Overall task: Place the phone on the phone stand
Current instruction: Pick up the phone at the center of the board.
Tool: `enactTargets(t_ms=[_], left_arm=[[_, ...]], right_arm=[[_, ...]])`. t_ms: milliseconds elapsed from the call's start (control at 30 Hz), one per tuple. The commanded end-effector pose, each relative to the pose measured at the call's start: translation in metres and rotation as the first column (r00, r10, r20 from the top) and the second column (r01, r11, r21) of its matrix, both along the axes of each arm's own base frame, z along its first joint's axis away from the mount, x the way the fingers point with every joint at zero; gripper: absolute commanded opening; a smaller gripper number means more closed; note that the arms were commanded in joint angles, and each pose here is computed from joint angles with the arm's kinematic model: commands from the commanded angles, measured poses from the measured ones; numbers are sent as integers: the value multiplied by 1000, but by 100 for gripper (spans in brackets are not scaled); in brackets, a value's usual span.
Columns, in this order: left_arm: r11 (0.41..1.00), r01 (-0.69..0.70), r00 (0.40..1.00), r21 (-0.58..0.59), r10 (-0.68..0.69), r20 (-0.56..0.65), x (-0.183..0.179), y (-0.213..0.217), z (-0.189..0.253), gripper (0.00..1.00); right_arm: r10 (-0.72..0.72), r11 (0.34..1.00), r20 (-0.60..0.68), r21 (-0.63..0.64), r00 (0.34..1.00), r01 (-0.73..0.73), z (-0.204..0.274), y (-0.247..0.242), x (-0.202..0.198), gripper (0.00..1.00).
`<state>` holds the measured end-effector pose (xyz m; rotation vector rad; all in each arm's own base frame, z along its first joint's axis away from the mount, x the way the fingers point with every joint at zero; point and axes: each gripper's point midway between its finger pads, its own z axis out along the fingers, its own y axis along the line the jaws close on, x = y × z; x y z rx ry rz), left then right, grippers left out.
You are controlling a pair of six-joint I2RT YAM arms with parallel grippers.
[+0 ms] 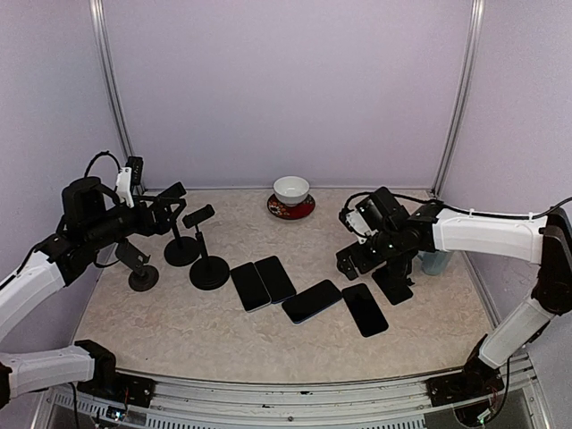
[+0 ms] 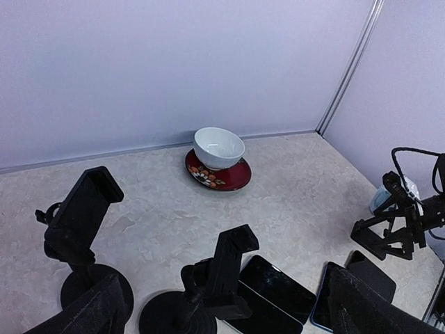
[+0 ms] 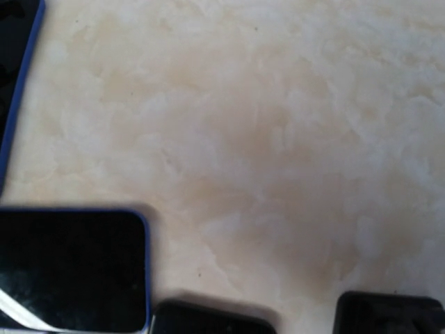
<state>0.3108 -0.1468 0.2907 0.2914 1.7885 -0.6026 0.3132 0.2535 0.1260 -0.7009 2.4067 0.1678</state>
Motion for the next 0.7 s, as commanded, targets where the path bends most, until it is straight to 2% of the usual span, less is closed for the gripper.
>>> enactTargets(t_ms=[0,433,667], left_arm=[[1000,11,999,4,-11,40,-2,-2,7,99],[1000,-23,999,11,23,46,-2,3,8,99],[999,-30,998,15,29,54,-3,3,10,99]], right_arm=[[-36,999,-78,-29,996,34,-23,-4,-14,100],[-160,982,-153,-122,975,142,-62,-8,-31,100],[-168,982,-170,-113,971,150,-66,-13,-39,100]])
